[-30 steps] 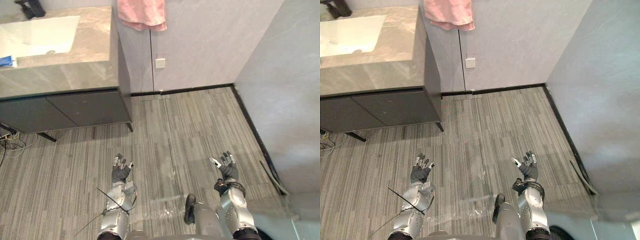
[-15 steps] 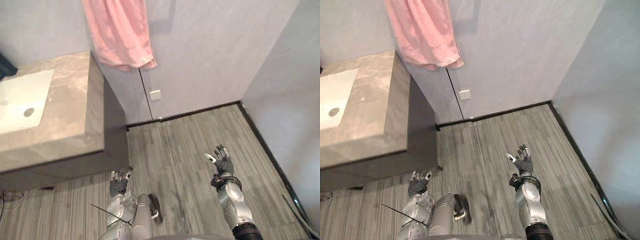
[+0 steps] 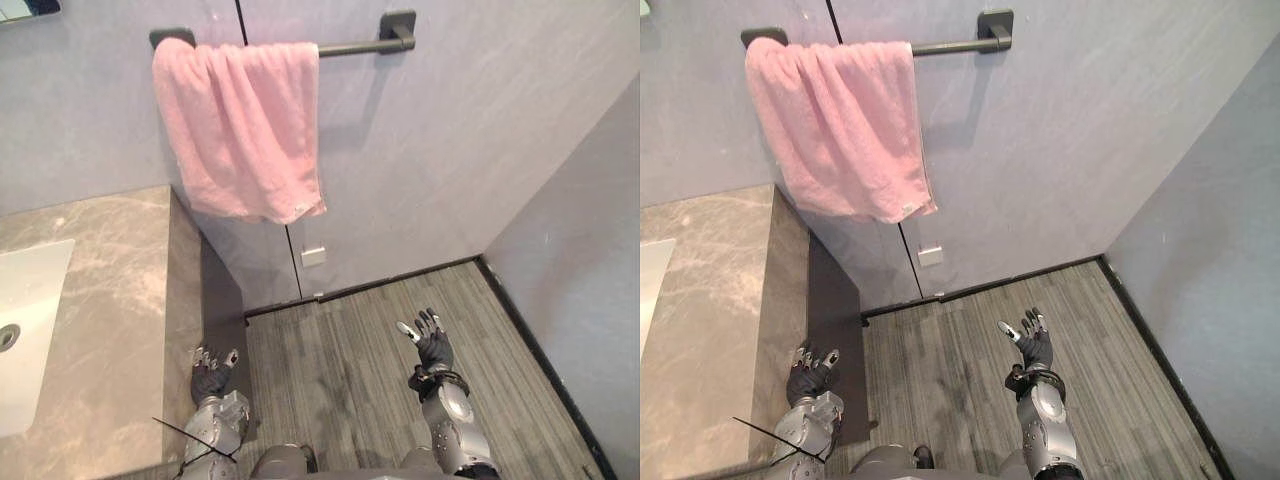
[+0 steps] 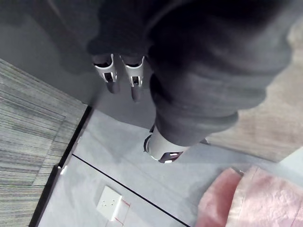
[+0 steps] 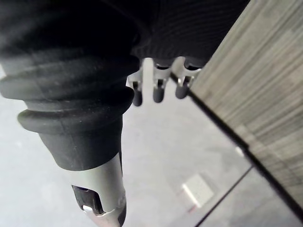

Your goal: Organize washtable

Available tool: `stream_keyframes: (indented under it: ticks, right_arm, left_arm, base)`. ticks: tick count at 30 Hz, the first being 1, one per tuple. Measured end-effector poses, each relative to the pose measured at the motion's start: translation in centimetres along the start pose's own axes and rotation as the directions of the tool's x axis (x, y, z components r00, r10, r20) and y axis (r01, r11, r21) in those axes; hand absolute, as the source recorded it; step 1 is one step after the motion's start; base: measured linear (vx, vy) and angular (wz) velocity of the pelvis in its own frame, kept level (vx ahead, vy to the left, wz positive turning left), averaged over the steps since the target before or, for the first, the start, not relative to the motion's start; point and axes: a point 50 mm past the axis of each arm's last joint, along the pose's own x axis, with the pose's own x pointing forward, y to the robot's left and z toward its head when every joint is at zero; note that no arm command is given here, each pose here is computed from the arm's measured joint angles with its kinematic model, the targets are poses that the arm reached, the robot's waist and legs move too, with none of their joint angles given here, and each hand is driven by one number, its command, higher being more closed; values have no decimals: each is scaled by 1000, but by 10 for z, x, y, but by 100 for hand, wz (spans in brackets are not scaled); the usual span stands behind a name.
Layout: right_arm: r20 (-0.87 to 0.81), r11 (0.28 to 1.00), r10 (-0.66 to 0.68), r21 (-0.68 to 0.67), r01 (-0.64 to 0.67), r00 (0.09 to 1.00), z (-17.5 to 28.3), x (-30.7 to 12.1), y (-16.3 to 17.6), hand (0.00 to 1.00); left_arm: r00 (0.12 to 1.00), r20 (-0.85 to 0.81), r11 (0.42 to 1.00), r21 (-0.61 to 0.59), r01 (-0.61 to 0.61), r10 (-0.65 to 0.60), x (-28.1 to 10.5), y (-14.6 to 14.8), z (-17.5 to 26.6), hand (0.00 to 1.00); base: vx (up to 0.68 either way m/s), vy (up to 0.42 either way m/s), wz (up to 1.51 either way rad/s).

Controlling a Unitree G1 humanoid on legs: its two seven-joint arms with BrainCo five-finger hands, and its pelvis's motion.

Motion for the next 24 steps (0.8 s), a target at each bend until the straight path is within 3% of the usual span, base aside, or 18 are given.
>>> stream_keyframes:
  ticks: [6, 11, 19, 24]
  right_arm:
    - [23, 999, -41, 25, 40, 999, 4, -9, -16, 0]
    - [79, 998, -67, 15, 66, 995, 21, -4, -31, 0]
    - [77, 999, -24, 37, 21, 997, 18, -14, -34, 0]
    - [157, 999, 21, 38, -27, 987, 34, -16, -30, 0]
  left_arm:
    - [998, -7, 997, 31, 65, -64, 3, -14, -3, 0]
    - [986, -37, 986, 11, 164, -163, 0, -43, -13, 0]
    - [988, 39, 988, -22, 152, -151, 1, -44, 2, 0]
    - [975, 193, 987, -91, 131, -111, 0, -44, 34, 0]
  base:
    - [278, -284, 39]
    - [204, -234, 27]
    - [79, -143, 66]
    - [49, -4, 32]
